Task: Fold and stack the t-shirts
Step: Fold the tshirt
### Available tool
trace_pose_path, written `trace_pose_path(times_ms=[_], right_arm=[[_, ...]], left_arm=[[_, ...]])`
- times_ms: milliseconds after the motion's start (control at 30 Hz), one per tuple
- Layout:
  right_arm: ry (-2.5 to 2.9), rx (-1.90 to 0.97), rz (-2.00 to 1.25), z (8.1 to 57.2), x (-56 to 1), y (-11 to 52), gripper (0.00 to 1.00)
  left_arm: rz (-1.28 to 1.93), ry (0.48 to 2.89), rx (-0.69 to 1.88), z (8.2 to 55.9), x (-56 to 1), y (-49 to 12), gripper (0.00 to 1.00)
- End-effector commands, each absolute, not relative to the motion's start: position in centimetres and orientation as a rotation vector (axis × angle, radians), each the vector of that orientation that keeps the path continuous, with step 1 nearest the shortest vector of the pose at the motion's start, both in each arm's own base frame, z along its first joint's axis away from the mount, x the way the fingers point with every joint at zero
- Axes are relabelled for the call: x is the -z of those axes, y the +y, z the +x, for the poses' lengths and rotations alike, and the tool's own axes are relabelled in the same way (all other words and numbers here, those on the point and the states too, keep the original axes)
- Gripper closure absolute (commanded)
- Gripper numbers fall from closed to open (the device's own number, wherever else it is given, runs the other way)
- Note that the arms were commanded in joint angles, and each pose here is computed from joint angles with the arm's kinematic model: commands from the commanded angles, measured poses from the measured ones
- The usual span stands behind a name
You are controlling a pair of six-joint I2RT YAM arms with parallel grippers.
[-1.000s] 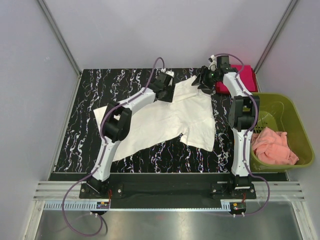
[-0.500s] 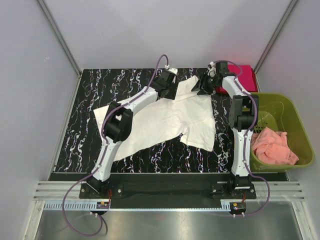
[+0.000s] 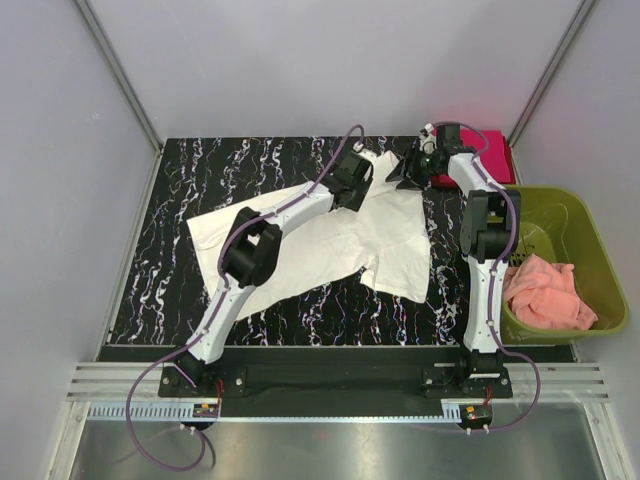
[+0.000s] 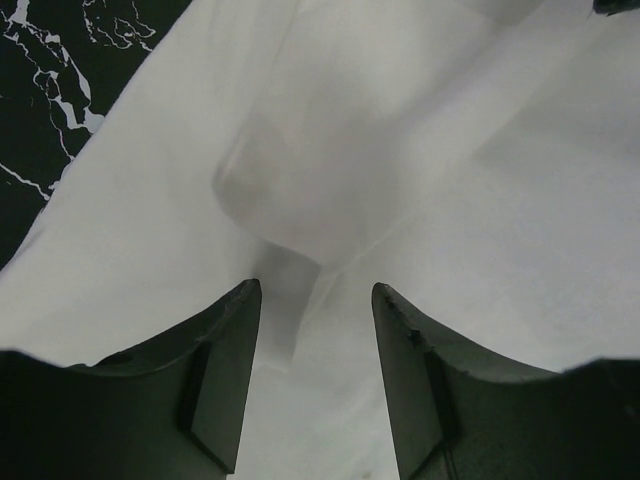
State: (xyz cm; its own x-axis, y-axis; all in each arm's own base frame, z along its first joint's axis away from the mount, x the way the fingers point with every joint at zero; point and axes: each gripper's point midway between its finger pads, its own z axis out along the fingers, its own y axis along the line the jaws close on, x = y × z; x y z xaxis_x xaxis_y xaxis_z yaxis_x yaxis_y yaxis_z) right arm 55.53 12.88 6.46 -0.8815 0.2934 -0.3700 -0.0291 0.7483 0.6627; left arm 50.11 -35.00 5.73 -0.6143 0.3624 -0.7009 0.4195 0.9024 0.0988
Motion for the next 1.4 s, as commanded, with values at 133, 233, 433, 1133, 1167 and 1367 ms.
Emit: trace_pose_path(times_ms=[133, 233, 433, 1133, 1167, 1367], right_arm=[[2.399, -0.986, 0.166, 55.7, -10.4, 12.9, 0.44], [2.404, -0.993, 0.178, 55.6, -10.0, 12.8, 0.45], [2.404, -0.973, 0.155, 55.9, -9.8, 12.8, 0.43], [2.345, -1.094, 0.162, 59.4, -9.6, 14.4, 0.54], [2.336, -1.111, 0.168, 59.7, -9.6, 14.8, 0.54], [2.341, -1.120, 0.120, 61.0, -7.4, 18.2, 0.56]], left_arm=[[0.571, 2.210, -0.026, 52.1, -7.6, -34.0, 0.52], [0.571, 2.199, -0.046, 52.4, -7.5, -33.8, 0.59], [0.566, 2.184, -0.041, 52.7, -7.8, -34.0, 0.85], [0.298, 2.257, 0.263, 53.5, -8.7, -33.1, 1.00], [0.292, 2.268, 0.274, 53.3, -8.3, -33.0, 1.00], [0.264, 2.285, 0.330, 53.1, -8.0, -33.2, 1.00]])
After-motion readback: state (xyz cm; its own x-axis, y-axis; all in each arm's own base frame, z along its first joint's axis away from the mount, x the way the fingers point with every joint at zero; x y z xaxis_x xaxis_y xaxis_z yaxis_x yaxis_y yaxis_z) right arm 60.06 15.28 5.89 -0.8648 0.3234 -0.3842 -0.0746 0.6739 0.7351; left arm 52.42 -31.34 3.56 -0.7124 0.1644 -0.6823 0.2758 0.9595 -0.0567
